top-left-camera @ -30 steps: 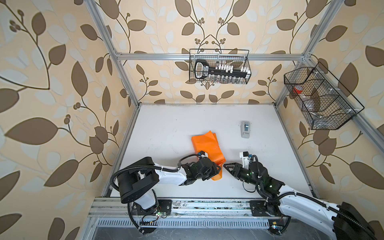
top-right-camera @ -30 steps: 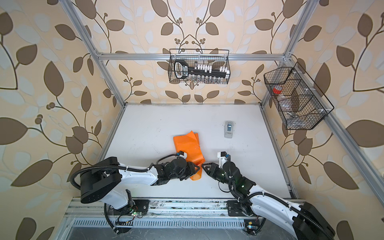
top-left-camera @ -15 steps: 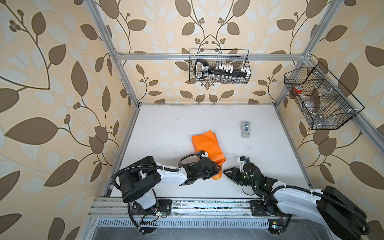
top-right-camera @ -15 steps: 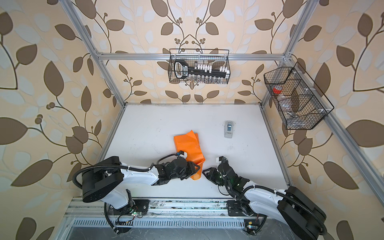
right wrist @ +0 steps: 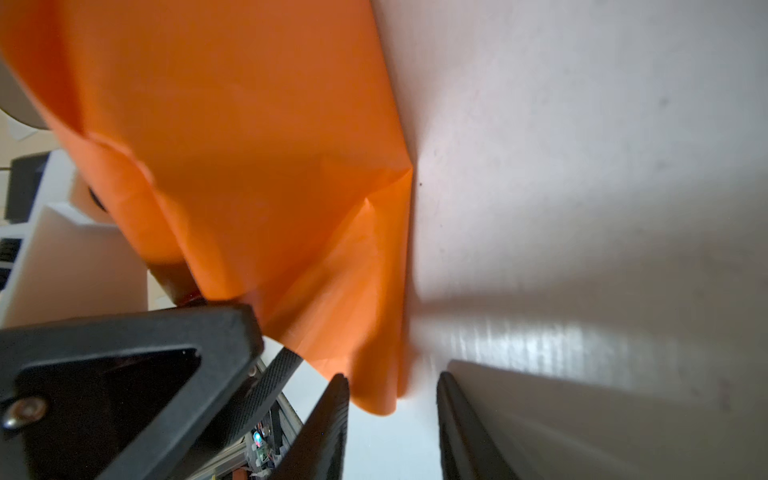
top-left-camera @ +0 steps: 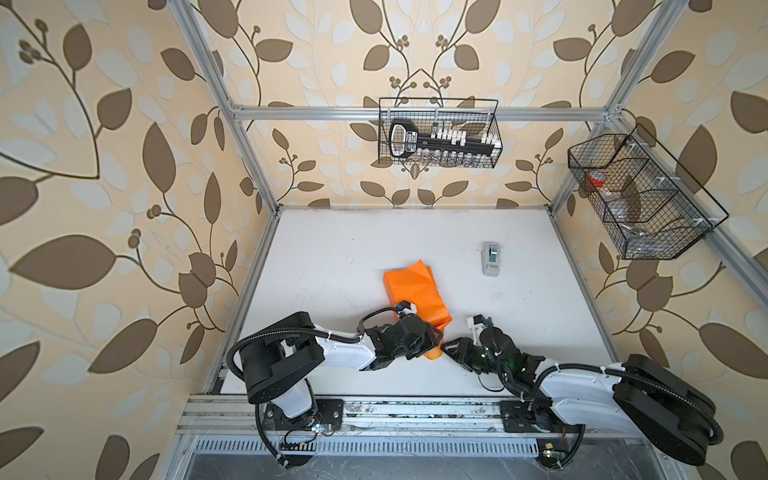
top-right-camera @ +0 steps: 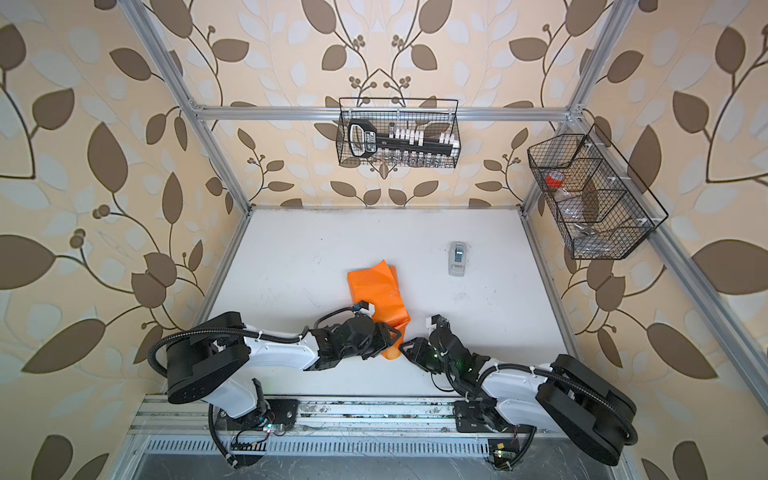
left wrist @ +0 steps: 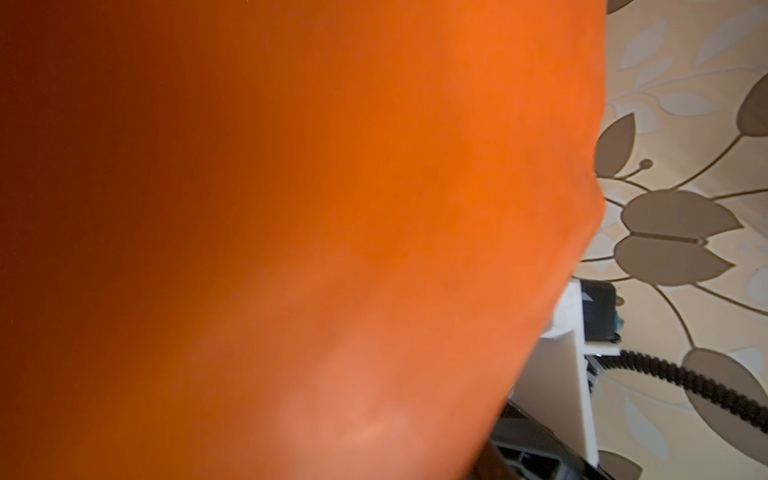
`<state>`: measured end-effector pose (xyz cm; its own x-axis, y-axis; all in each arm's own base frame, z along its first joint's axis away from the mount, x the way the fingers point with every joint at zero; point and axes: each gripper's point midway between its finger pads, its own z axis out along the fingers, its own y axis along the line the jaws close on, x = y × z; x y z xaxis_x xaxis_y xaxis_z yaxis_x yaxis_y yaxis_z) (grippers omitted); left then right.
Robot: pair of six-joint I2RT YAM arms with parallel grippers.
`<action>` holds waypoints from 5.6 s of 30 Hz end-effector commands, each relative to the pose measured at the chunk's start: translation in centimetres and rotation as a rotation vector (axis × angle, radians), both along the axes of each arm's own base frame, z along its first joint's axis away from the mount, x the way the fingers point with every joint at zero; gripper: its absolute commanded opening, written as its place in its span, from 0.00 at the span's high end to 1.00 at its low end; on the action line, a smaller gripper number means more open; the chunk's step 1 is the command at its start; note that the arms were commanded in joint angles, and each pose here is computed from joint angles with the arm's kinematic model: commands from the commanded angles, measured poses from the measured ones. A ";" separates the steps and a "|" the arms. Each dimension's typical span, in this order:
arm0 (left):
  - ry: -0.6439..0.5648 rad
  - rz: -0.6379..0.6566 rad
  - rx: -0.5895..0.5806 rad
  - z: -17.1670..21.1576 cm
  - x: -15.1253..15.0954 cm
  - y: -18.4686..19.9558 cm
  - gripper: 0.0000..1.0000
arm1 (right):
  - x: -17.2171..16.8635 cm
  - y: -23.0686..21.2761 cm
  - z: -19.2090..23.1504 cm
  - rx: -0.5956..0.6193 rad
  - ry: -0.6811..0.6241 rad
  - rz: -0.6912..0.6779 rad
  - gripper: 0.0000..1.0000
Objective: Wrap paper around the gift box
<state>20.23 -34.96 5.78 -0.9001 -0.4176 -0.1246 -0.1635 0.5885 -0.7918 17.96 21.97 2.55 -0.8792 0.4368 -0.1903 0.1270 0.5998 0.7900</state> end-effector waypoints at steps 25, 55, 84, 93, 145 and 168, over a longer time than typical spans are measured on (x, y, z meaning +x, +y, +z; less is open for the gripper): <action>0.016 -0.006 0.018 -0.2 0.0 0.1 0.56 | 1.6 3.5 3.1 0.119 -0.028 0.031 0.98; -0.269 -0.316 0.054 15.1 0.2 -1.8 0.39 | 4.3 3.7 6.2 0.196 -0.052 0.010 1.00; -0.108 -0.501 0.468 5.4 8.8 3.6 0.54 | 6.1 4.2 7.7 0.255 -0.071 -0.019 1.00; -0.037 -0.482 0.485 3.4 8.7 4.8 0.52 | 7.5 4.8 8.3 0.305 -0.067 -0.037 1.00; -0.693 -0.947 1.133 3.7 4.9 8.1 0.11 | 8.5 5.2 7.7 0.400 -0.008 -0.044 1.00; -0.647 -0.910 1.091 2.8 5.4 8.5 0.47 | 8.6 5.2 8.0 0.400 -0.026 -0.041 0.94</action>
<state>25.55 -26.56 8.70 -0.4383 0.7846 -0.4385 0.7485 0.5887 0.3053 25.84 26.61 8.40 -0.8570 0.5152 -0.0102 0.1638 0.2910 0.9426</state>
